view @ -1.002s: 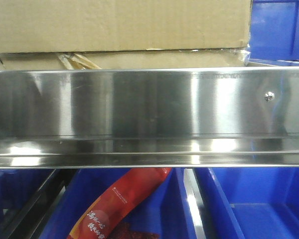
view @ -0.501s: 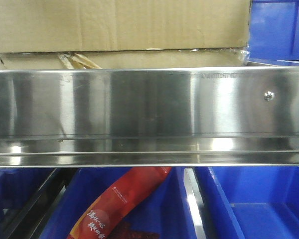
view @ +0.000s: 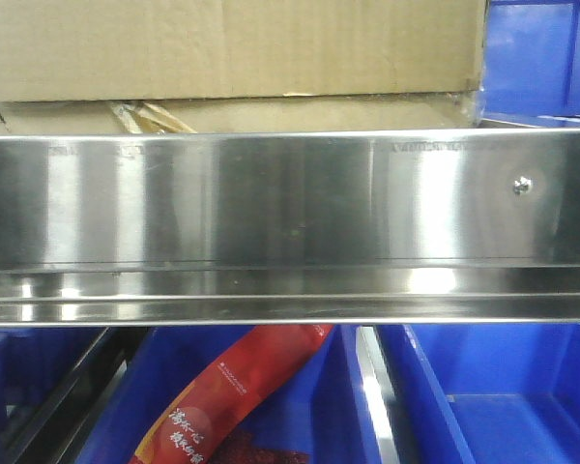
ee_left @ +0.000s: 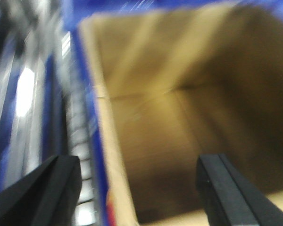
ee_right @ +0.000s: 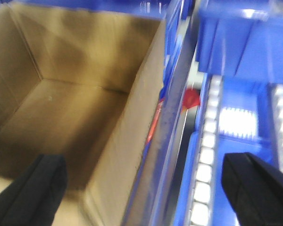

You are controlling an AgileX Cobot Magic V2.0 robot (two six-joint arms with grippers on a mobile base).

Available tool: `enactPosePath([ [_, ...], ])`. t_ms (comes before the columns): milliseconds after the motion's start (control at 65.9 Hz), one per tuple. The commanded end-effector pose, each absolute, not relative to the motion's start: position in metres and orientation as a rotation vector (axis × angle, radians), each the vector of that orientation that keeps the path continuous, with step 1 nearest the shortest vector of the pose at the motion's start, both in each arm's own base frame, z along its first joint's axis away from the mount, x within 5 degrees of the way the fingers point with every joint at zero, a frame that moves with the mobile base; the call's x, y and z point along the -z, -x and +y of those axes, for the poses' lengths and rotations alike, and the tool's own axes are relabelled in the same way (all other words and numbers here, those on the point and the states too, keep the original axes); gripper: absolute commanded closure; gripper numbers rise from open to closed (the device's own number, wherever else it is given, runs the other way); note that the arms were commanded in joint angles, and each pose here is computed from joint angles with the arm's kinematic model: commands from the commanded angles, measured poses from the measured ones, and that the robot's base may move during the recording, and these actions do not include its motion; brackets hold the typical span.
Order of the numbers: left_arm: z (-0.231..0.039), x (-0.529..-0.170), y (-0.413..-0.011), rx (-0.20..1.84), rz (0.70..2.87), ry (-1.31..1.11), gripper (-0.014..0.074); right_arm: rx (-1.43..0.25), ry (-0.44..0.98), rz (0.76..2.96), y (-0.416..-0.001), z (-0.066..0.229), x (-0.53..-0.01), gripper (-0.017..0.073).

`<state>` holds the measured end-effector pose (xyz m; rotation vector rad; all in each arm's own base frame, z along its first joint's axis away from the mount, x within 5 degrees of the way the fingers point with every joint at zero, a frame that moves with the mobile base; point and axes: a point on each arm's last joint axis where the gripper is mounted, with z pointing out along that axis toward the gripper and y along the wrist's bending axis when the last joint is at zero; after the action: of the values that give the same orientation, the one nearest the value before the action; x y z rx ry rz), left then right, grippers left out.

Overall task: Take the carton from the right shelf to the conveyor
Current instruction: 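Close both grippers on the carton's side walls and lift it off the shelf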

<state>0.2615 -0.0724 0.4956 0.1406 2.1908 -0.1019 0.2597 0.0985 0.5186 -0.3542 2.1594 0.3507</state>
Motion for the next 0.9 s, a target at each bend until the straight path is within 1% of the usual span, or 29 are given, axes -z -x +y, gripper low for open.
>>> enactPosePath([
  [0, -0.071, -0.495, -0.279, 0.074, 2.216, -0.101, 0.0181, -0.360, 0.371, 2.136, -0.278, 0.111, -0.524, 0.0011],
  [106, -0.066, -0.487, -0.300, 0.065, 2.235, -0.041, 0.0181, -0.344, 0.386, 2.142, -0.302, 0.123, -0.517, 0.0011],
  [197, -0.063, -0.478, -0.316, 0.081, 2.241, -0.015, 0.0181, -0.336, 0.390, 2.188, -0.323, 0.131, -0.500, 0.0011],
  [349, -0.066, -0.460, -0.339, 0.092, 2.266, -0.008, 0.0181, -0.273, 0.394, 2.262, -0.351, 0.138, -0.472, 0.0011],
  [622, -0.071, -0.430, -0.366, 0.075, 2.348, -0.011, 0.0185, -0.252, 0.406, 2.351, -0.379, 0.148, -0.437, 0.0020],
  [683, -0.072, -0.426, -0.369, 0.073, 2.360, -0.011, 0.0206, -0.249, 0.405, 2.365, -0.383, 0.149, -0.431, 0.0071],
  [729, -0.072, -0.426, -0.369, 0.071, 2.366, -0.011, 0.0241, -0.248, 0.406, 2.372, -0.385, 0.149, -0.428, 0.0135],
  [774, -0.072, -0.425, -0.368, 0.070, 2.370, -0.011, 0.0312, -0.248, 0.406, 2.372, -0.385, 0.149, -0.428, 0.0238],
  [789, -0.072, -0.425, -0.368, 0.070, 2.371, -0.011, 0.0337, -0.248, 0.406, 2.372, -0.385, 0.149, -0.428, 0.0255],
  [805, -0.072, -0.425, -0.368, 0.069, 2.374, -0.010, 0.0365, -0.248, 0.406, 2.372, -0.385, 0.149, -0.428, 0.0291],
  [835, -0.072, -0.425, -0.368, 0.069, 2.376, -0.010, 0.0426, -0.248, 0.406, 2.372, -0.385, 0.149, -0.428, 0.0387],
  [850, -0.072, -0.425, -0.368, 0.069, 2.376, -0.010, 0.0477, -0.248, 0.406, 2.372, -0.385, 0.149, -0.428, 0.0428],
  [881, -0.072, -0.425, -0.368, 0.068, 2.379, -0.010, 0.0548, -0.248, 0.406, 2.370, -0.384, 0.149, -0.429, 0.0512],
])
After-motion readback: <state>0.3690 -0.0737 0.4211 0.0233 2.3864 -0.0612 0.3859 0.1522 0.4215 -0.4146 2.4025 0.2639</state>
